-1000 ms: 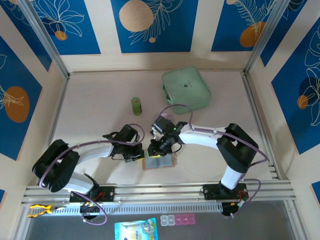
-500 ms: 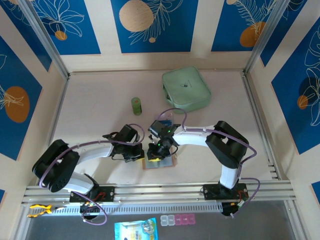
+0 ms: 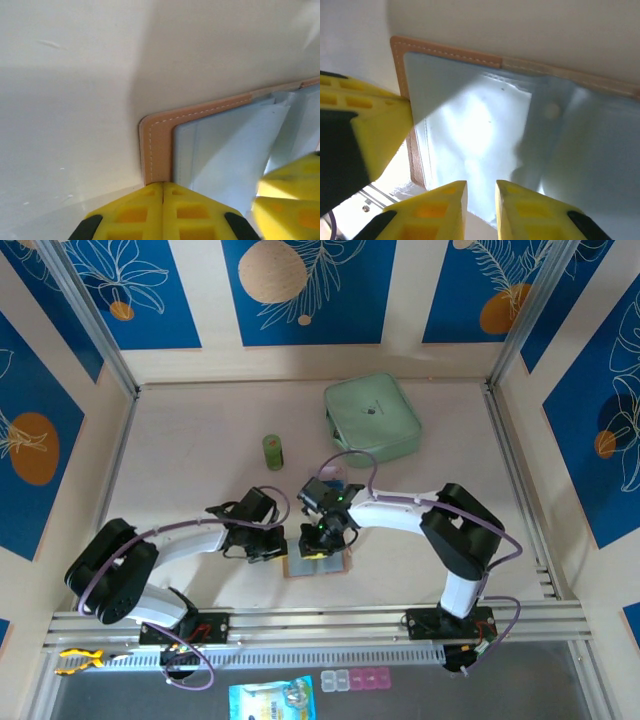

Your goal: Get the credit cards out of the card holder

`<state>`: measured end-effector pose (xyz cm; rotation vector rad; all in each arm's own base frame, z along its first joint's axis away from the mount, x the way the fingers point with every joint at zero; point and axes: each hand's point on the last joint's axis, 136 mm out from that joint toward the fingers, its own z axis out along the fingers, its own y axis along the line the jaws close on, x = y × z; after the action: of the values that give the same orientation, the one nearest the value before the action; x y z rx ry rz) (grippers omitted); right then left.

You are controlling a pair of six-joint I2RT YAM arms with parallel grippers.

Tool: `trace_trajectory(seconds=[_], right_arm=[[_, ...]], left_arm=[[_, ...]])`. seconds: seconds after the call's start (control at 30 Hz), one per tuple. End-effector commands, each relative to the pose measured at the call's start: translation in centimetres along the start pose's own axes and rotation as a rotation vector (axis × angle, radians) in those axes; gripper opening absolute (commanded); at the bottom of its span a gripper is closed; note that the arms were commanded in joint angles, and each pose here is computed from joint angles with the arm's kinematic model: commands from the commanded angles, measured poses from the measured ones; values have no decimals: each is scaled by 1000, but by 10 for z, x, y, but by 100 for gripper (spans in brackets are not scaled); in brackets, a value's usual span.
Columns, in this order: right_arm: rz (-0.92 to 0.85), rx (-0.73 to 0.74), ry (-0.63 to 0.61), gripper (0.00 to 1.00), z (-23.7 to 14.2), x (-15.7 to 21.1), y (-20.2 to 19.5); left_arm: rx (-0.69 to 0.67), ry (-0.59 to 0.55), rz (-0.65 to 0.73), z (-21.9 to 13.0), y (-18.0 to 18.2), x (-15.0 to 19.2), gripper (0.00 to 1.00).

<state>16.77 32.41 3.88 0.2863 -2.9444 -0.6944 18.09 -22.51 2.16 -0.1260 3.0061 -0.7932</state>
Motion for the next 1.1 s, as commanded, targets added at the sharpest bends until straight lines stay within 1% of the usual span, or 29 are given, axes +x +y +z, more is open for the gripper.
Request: trace_trajectory(seconds=[0.0,0.03,0.1,0.13,0.2,0.23,0.27,0.3,0.33,0.37,0.4,0.43,0.53,0.7,0.8,0.93,1.0,1.07], right_arm=[[-31,7,-91,28,-33,-12,2],[-35,12,-115,30,-41,-14,-1],[-34,24,-165,40,-56,-21,-10],[-31,31,-191,45,-65,-24,-16],[-18,42,-237,54,-81,-31,-31],[-6,46,-262,60,-90,-35,-39],[10,47,-288,68,-99,-39,-49],[24,49,-312,79,-106,-42,-58],[37,51,-338,93,-114,-45,-68],[51,59,-369,99,-124,-49,-79],[65,71,-391,99,-131,-51,-89],[81,88,-420,99,-140,-54,-101],[137,143,-505,99,-163,-64,-140],[260,250,-648,99,-195,-78,-213],[319,287,-742,99,-207,-87,-253],[277,285,-862,99,-216,-105,-281],[224,298,-937,99,-219,-116,-289],[147,325,-1002,99,-221,-127,-291]], left_arm=[[-81,-68,60,-20,0,-14,6],[-105,-88,76,-26,1,-18,8],[-162,-134,106,-37,4,-27,13],[-201,-161,115,-45,9,-32,18],[-263,-212,139,-59,16,-40,30],[-295,-237,145,-67,21,-45,39],[-316,-266,152,-75,24,-49,49],[-333,-287,156,-81,28,-53,58],[-352,-310,155,-88,33,-57,67],[-374,-334,155,-95,38,-62,75],[-389,-356,153,-101,41,-66,81],[-411,-376,152,-107,47,-70,100],[-487,-431,146,-125,62,-84,100],[-682,-543,139,-155,94,-113,100],[-796,-629,129,-176,111,-130,100],[-872,-715,126,-191,126,-150,100],[-900,-755,155,-193,133,-161,100],[-913,-826,181,-193,138,-173,99]])
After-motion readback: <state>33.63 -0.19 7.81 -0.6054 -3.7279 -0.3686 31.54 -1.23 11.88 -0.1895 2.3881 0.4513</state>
